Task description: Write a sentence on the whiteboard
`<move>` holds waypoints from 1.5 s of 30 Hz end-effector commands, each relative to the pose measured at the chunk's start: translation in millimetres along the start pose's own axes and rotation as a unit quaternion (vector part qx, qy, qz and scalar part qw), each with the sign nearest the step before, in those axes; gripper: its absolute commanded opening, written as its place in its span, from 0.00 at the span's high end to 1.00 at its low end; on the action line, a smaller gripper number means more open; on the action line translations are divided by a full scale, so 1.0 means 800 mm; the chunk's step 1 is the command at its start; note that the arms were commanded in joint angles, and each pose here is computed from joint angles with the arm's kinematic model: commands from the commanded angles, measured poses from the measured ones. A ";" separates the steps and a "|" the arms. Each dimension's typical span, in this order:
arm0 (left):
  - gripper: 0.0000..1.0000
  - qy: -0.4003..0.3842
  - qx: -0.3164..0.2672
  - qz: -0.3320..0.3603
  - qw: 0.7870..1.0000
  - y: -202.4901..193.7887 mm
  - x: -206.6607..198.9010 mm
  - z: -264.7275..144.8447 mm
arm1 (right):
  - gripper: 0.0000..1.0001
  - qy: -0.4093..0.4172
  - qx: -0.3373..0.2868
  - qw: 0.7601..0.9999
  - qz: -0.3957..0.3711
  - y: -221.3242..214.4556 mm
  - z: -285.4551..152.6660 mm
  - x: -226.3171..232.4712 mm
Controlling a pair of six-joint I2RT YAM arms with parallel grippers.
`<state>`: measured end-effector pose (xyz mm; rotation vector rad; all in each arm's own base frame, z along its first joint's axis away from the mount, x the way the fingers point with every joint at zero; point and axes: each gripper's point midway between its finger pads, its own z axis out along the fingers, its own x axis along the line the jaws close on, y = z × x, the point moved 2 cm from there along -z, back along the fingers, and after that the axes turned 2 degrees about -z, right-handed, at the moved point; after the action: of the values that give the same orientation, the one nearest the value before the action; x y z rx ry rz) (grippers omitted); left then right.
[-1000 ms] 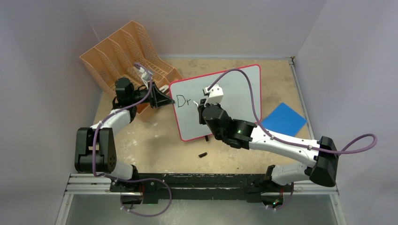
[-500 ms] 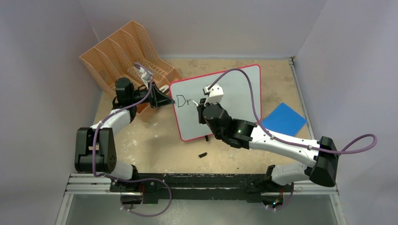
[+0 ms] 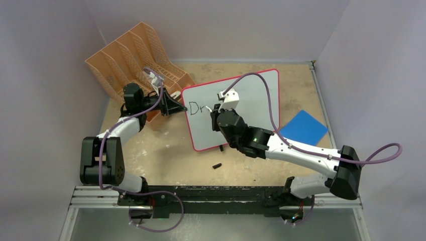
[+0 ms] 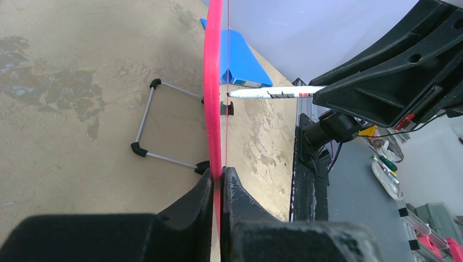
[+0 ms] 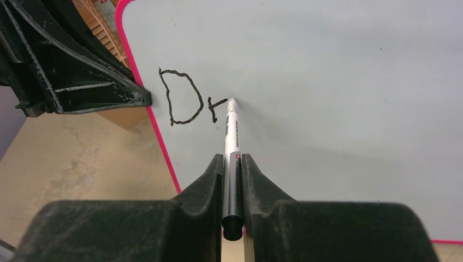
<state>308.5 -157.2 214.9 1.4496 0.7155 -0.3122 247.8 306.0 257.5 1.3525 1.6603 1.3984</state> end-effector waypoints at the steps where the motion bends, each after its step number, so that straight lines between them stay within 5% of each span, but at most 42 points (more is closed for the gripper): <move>1: 1.00 -0.023 0.004 0.048 0.999 0.010 -0.018 0.001 | 1.00 0.000 -0.015 1.000 0.021 0.013 -0.002 0.000; 45: 1.00 -0.023 0.005 0.048 0.999 0.009 -0.018 0.002 | 1.00 -0.039 0.002 0.999 0.009 0.001 0.005 -0.022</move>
<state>309.5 -157.2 214.1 1.4488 0.7223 -0.3073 251.1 302.3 250.4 1.3769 1.6615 1.3661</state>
